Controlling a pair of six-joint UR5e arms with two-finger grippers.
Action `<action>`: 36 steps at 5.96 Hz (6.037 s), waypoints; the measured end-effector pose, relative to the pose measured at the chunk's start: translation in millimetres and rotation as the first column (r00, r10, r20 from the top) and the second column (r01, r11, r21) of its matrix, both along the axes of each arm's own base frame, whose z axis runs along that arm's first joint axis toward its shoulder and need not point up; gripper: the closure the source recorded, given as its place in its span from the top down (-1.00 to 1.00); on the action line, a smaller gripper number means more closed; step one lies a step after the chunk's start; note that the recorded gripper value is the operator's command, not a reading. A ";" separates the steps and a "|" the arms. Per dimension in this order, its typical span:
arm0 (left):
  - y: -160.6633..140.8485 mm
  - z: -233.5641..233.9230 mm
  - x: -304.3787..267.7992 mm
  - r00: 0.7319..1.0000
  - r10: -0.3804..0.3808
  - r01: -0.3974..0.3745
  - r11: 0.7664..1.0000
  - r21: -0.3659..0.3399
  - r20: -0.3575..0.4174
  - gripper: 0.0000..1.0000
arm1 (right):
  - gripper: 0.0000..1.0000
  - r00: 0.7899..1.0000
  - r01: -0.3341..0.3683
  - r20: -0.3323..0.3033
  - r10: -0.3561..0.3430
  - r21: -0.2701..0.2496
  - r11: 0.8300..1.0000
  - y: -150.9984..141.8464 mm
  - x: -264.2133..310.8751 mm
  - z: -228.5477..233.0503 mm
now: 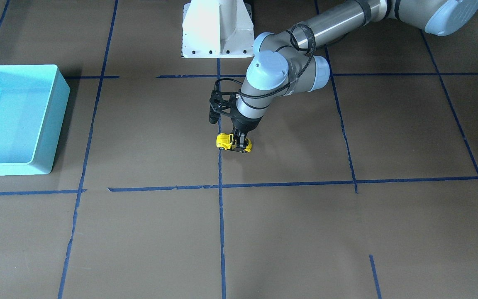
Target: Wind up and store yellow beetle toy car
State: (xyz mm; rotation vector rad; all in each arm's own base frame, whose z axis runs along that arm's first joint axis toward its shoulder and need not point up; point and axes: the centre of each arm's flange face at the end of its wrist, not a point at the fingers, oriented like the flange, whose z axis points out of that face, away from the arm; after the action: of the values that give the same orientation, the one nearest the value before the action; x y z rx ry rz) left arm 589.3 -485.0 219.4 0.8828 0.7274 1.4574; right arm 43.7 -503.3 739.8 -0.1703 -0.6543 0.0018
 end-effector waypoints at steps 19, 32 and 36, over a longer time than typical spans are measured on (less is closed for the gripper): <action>3.2 85.0 -100.9 0.997 -0.021 0.018 0.999 -0.046 -0.075 1.00 | 1.00 1.000 -0.004 0.007 0.004 0.041 0.999 -5.2 -0.8 -6.6; -39.7 334.4 -588.2 0.651 -0.512 0.722 0.190 -0.665 0.561 1.00 | 1.00 0.971 0.135 0.122 -0.204 0.421 0.897 -22.7 -88.6 -202.5; 0.0 428.7 -633.4 0.667 -0.507 0.662 0.067 -0.746 0.547 1.00 | 1.00 0.795 0.471 -0.071 -0.602 0.698 0.540 14.8 -258.5 -306.2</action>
State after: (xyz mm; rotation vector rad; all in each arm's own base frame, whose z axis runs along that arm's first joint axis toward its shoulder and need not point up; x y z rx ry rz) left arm -44.1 -485.0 648.1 0.0556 0.7802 0.1419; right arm -214.7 -488.5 433.5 0.3736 -0.7203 -0.8817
